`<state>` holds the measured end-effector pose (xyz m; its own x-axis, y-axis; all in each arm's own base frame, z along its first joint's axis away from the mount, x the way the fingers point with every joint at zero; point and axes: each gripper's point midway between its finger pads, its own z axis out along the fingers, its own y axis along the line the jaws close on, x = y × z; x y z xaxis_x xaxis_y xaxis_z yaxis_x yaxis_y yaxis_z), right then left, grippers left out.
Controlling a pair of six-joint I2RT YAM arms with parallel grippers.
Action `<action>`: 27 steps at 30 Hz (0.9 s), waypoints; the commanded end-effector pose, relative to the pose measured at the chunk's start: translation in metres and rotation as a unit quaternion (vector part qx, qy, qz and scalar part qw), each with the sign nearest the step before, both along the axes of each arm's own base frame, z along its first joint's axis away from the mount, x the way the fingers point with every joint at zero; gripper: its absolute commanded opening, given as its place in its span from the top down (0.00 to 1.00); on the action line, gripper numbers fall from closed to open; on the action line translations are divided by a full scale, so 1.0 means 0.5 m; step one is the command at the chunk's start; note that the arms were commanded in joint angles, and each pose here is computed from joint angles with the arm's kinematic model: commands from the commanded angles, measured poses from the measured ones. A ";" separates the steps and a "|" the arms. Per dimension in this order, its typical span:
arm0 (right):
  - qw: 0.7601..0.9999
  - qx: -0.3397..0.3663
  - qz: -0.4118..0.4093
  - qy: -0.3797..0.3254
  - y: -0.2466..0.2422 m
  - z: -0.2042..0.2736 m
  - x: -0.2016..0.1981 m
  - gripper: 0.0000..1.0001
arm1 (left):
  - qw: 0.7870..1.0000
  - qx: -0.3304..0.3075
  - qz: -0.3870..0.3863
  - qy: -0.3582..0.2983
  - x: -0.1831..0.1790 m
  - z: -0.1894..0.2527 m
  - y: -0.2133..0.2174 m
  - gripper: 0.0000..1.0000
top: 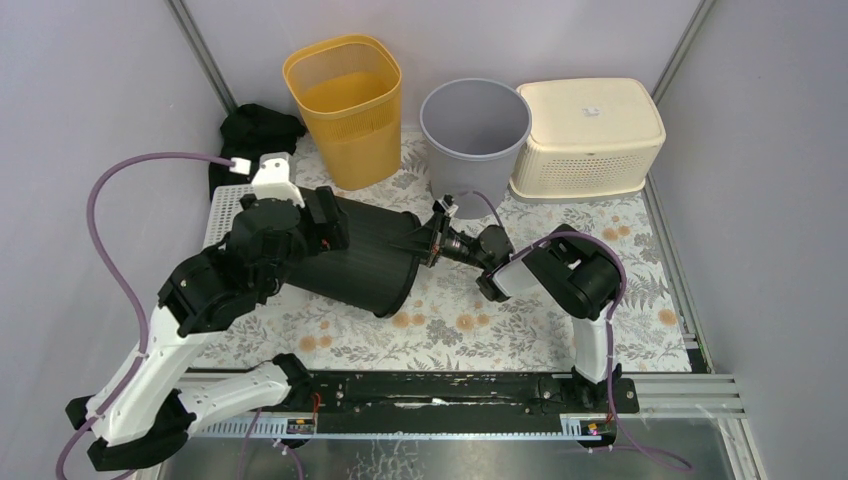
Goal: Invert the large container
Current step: Turn the container upside down at the center of the board.
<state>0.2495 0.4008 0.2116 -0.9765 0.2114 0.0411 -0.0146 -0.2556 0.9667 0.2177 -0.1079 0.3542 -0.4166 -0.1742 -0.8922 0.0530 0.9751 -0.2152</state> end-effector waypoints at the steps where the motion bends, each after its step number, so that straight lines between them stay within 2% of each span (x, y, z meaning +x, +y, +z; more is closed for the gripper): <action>1: 0.999 -0.016 0.019 -0.036 -0.018 -0.036 -0.036 0.87 | 0.997 0.027 0.064 -0.032 0.012 0.040 0.057 0.00; 9: 0.998 -0.047 0.016 -0.026 -0.046 -0.085 -0.047 0.88 | 0.997 0.057 0.058 -0.013 0.058 0.029 0.040 0.00; 16: 0.998 -0.061 0.017 -0.028 -0.057 -0.107 -0.053 0.88 | 0.995 0.058 0.079 0.001 0.093 0.017 0.090 0.00; 20: 0.997 -0.066 0.019 -0.026 -0.057 -0.118 -0.054 0.89 | 0.997 0.044 0.045 0.040 0.113 -0.024 0.075 0.00; 27: 0.997 -0.077 0.022 -0.017 -0.062 -0.142 -0.056 0.87 | 0.997 -0.007 -0.032 0.068 0.108 -0.060 0.006 0.00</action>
